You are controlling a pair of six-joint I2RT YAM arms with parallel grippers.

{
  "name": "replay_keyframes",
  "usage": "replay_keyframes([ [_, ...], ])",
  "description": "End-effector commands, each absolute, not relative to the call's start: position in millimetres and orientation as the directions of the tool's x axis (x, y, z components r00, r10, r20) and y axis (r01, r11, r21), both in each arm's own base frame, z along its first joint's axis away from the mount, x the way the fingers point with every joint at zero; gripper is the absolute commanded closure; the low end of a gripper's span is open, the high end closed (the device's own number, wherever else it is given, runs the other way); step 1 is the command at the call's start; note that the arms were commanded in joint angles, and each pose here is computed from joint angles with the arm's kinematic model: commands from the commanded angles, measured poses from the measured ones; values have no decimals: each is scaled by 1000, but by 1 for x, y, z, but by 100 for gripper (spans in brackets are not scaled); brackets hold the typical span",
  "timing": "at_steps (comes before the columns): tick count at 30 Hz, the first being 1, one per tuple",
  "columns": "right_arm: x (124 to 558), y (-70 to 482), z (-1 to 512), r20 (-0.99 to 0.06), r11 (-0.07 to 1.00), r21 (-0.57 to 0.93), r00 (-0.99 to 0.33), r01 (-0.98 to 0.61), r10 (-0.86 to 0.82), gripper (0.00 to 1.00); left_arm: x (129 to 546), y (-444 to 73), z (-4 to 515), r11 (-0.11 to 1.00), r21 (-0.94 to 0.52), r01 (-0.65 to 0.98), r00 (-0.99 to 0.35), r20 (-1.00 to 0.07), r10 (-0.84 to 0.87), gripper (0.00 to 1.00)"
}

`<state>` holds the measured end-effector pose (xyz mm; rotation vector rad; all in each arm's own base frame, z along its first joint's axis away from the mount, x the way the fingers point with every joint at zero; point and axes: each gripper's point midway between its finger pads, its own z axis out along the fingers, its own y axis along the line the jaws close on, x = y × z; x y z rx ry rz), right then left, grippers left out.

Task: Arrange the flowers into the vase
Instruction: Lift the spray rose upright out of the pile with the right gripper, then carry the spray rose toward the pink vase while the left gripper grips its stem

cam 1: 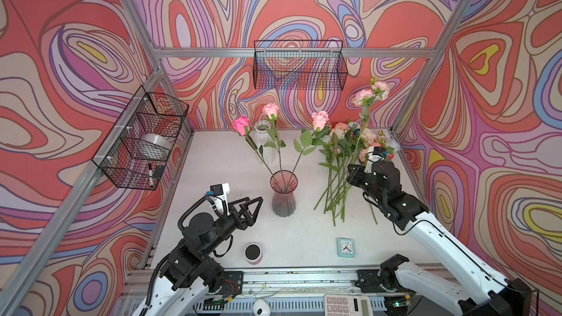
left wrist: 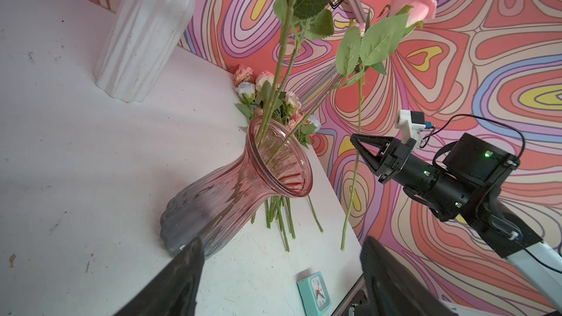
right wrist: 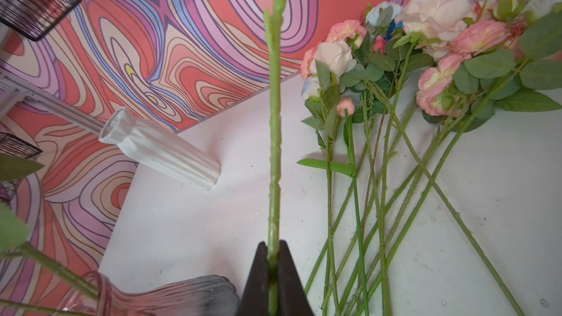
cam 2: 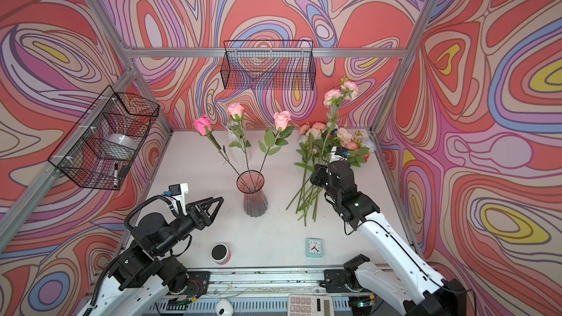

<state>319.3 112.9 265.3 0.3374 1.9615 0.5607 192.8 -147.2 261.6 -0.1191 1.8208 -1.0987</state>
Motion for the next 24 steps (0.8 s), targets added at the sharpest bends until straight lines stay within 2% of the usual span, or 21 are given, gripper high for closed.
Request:
replay_keyframes([
  [1,303,103,299,-800,833,548,-334,-72,498,100,185,-149,303,534,-723,439,-488,-690,-534,17],
  [6,276,127,362,-864,780,504,-228,-371,450,100,173,-151,334,503,-686,526,-450,-726,-520,17],
  [9,259,160,392,-886,683,459,-241,-568,395,100,165,-153,354,484,-651,585,-420,-754,-506,17],
  [13,236,201,426,-893,475,436,-299,-764,337,100,155,-155,380,465,-601,650,-383,-788,-483,17],
  [16,218,229,441,-909,373,398,-305,-838,283,100,149,-160,396,442,-569,693,-365,-806,-466,17],
  [21,174,308,438,-964,305,266,-249,-914,96,100,142,-171,418,374,-535,758,-357,-819,-448,19],
  [24,158,346,430,-971,274,236,-237,-932,30,100,140,-176,427,339,-520,784,-351,-822,-450,21],
])
